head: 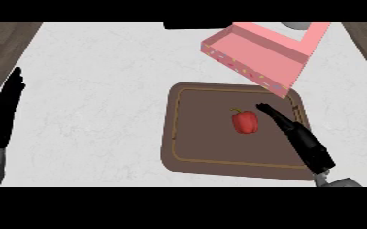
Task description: Pick the bell pepper from the tray and place it in the cardboard box
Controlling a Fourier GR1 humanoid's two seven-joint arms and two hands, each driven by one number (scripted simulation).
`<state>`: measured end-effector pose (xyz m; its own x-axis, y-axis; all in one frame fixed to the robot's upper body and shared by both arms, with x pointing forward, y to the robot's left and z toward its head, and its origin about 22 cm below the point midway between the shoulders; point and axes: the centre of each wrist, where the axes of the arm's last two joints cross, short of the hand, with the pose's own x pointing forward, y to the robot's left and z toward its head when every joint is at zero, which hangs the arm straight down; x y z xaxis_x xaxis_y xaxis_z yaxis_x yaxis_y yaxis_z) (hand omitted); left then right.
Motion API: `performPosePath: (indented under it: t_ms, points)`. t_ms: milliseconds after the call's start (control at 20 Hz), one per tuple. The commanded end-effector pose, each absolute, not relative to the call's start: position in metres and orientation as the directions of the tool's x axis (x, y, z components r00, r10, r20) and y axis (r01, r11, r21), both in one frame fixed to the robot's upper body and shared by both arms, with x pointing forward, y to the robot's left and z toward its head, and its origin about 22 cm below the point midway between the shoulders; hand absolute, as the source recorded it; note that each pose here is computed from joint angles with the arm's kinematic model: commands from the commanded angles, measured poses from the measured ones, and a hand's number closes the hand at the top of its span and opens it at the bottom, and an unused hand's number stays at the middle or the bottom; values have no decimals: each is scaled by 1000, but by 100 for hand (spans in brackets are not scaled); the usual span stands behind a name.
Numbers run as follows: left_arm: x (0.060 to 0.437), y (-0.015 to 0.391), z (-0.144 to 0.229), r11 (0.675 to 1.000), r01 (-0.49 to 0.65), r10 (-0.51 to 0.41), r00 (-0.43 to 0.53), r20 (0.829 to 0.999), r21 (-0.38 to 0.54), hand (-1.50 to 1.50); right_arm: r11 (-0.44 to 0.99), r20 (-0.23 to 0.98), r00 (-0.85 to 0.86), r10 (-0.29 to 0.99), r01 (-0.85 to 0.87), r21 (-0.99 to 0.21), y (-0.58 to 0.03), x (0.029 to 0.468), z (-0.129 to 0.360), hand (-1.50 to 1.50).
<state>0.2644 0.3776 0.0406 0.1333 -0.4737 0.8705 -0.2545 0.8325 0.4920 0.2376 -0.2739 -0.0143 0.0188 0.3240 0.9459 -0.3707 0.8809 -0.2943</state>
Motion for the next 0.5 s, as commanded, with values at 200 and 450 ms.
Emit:
performPosePath:
  t_ms: [200, 450]
  points:
    - [262, 334, 20, 884, -149, -433, 97, 896, 443, 0, 937, 849, -510, 138, -211, -279, -192, 296, 94, -150]
    - [259, 314, 13, 920, -101, -368, 117, 923, 379, 0, 901, 821, -379, 427, 261, -348, -212, 296, 75, -150]
